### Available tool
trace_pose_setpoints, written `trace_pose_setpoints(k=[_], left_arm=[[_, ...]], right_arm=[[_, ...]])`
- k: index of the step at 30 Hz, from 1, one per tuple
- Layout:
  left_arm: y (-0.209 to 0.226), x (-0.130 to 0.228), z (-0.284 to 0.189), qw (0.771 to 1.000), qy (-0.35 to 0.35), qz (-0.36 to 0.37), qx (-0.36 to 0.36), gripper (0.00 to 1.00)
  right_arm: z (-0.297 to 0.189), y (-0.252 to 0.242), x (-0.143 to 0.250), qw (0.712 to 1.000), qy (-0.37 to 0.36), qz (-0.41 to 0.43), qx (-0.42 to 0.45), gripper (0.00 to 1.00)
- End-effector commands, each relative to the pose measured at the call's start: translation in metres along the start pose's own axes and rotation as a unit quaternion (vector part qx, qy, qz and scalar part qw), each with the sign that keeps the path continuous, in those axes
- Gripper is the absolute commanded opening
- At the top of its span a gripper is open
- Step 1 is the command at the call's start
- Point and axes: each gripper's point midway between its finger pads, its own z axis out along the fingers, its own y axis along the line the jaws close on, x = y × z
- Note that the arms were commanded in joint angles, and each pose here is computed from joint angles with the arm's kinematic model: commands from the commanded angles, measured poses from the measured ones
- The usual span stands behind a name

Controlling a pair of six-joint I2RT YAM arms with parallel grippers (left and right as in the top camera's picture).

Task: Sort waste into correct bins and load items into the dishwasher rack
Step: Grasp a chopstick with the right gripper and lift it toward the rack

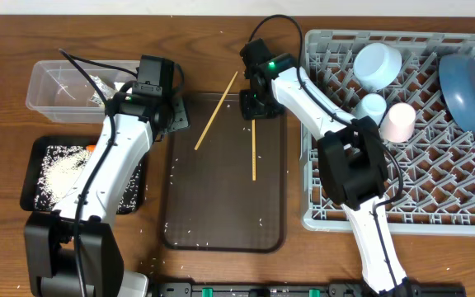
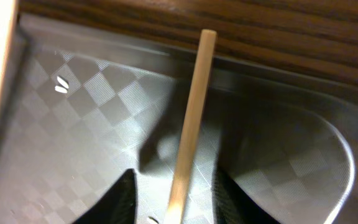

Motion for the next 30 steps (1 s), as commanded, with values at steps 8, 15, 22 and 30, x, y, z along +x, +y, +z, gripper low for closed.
trace_pose_setpoints(k=[8, 15, 22, 30], left_arm=[[0.002, -0.003, -0.006, 1.000, -0.010, 0.002, -0.005, 0.61], [0.003, -0.002, -0.006, 1.000, -0.008, 0.002, -0.005, 0.61], [0.003, -0.002, -0.006, 1.000, -0.007, 0.002, -0.006, 0.62], [0.009, -0.004, -0.006, 1.000, -0.013, 0.002, -0.024, 0.62]], right_arm=[[0.024, 0.006, 0.008, 1.000, 0.019, 0.018, -0.004, 0.01], [0.011, 0.002, 0.003, 0.999, 0.018, 0.013, -0.027, 0.01], [-0.075, -0.005, -0.017, 0.998, -0.038, 0.000, -0.047, 0.01], [-0.210, -0.029, -0.022, 0.988, -0.141, -0.010, -0.054, 0.01]])
